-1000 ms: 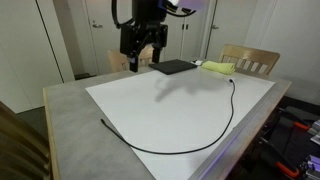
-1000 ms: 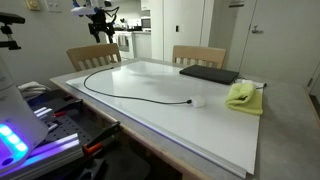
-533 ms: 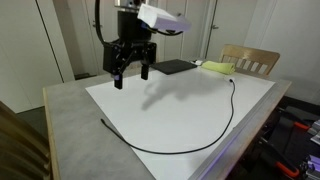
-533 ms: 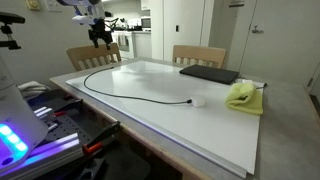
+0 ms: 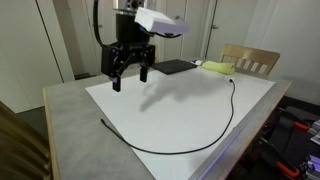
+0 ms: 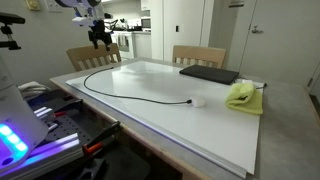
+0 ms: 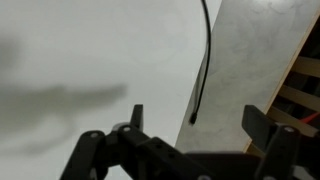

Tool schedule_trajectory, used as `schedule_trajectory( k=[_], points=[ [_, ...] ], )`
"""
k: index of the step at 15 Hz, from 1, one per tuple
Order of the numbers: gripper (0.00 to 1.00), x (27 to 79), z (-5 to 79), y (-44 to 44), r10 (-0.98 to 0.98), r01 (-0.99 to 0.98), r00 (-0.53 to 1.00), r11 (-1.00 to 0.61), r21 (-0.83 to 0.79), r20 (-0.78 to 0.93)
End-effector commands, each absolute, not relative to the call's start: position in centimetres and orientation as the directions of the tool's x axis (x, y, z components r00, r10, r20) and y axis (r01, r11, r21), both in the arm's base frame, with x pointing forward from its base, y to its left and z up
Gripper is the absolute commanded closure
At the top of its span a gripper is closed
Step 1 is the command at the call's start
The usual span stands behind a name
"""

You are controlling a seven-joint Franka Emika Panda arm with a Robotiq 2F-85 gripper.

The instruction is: Put the charging cable in circular form.

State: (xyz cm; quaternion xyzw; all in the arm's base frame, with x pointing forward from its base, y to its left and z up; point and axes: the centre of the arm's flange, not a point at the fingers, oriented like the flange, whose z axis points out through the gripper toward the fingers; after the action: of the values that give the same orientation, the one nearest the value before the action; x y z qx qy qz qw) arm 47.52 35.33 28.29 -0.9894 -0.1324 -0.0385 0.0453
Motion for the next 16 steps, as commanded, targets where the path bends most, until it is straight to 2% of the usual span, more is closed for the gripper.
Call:
schedule_trajectory(
  k=[1,16],
  points=[
    [0.0,46.7,27.9,35.7,0.262,0.27,0.959,-0.959,-0.081,0.104],
    [0.0,46.9,20.9,40.3,0.309,0.338,0.933,-0.929,-0.152,0.186]
  ],
)
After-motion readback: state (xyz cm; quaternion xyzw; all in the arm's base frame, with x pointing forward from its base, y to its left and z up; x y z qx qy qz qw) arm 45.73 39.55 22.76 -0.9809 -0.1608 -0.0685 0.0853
